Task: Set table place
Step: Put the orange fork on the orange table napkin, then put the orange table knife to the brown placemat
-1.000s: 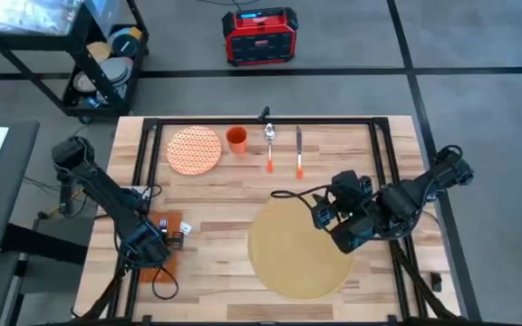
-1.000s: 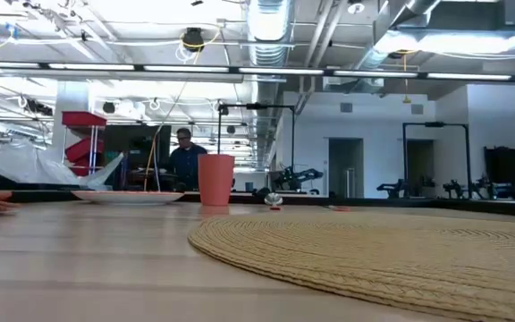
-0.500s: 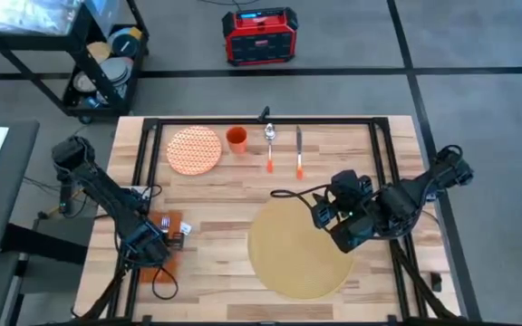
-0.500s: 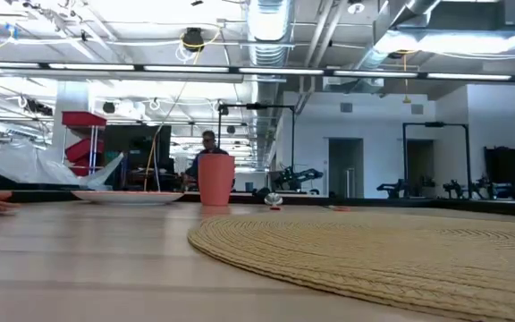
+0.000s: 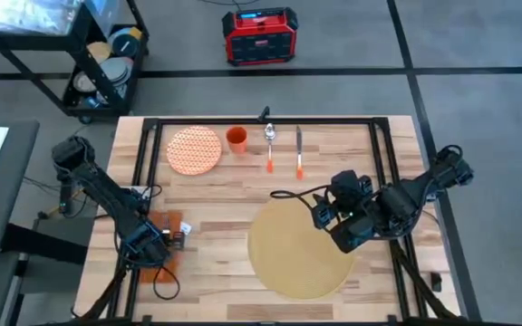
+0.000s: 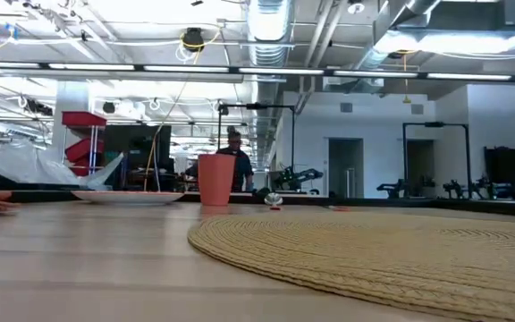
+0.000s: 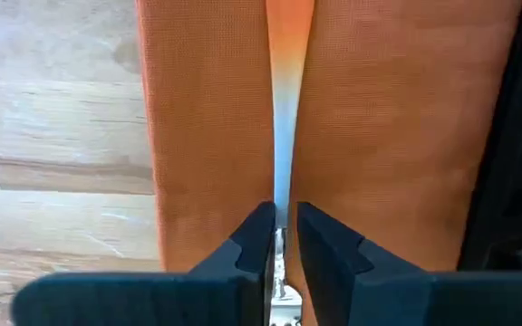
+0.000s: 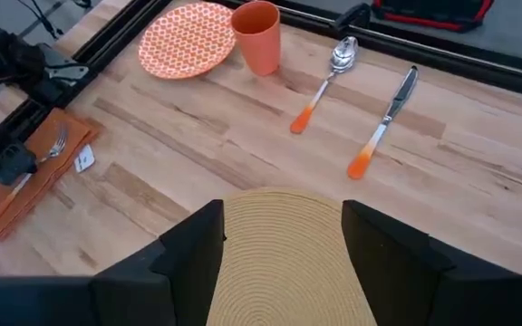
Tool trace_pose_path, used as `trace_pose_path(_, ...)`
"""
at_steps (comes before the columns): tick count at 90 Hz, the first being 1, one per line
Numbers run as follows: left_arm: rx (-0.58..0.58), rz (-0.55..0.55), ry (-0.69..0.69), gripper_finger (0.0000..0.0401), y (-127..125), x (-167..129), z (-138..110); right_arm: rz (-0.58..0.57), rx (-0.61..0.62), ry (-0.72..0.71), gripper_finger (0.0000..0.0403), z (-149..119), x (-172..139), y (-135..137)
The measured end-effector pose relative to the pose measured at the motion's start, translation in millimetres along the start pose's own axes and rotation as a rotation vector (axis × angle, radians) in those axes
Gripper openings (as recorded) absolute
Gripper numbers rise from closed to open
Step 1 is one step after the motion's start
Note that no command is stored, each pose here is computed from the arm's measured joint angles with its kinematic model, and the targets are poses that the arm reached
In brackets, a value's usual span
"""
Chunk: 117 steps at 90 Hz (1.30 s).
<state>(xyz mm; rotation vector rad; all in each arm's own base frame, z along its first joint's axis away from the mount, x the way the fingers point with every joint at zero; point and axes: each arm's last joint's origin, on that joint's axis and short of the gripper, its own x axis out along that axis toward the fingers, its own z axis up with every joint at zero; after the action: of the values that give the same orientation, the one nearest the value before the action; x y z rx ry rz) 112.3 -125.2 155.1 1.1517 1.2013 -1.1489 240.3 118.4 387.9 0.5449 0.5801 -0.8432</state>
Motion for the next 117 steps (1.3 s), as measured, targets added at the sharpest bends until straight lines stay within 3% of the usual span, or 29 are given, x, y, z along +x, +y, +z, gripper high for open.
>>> trace_pose_path(20,-0.116,0.004,0.041,0.0065,-1,0,-3,0.000,-0.003,0.000,0.0212,0,0,0)
trace_pose_path(42,-0.309,0.155,0.177,0.0086,5,-12,-7,0.001,-0.002,0.000,0.0212,0,0,0)
trace_pose_path(61,-0.560,0.355,0.249,0.0074,23,-31,-14,0.000,-0.017,-0.001,0.0212,0,0,0)
trace_pose_path(68,-0.693,0.490,0.261,0.0059,37,-40,-19,-0.012,-0.028,-0.005,0.0212,0,0,-2)
trace_pose_path(73,-0.843,0.608,0.277,0.0044,49,-49,-27,-0.030,-0.036,-0.015,0.0212,1,2,-3)
trace_pose_path(76,-0.990,0.680,0.268,0.0036,57,-55,-33,-0.051,-0.039,-0.027,0.0212,2,4,-3)
trace_pose_path(88,-1.891,0.857,0.069,0.0006,86,-78,-75,-0.127,-0.008,-0.096,0.0212,6,17,-8)
trace_pose_path(99,-2.437,0.940,-0.124,0.0003,95,-94,-117,-0.229,0.019,-0.118,0.0212,17,41,-17)
trace_pose_path(107,-2.648,0.910,-0.343,0.0004,100,-105,-146,-0.329,0.024,-0.109,0.0212,31,63,-28)
trace_pose_path(117,-2.618,0.894,-0.587,0.0005,104,-123,-173,-0.466,-0.027,-0.078,0.0212,59,92,-49)
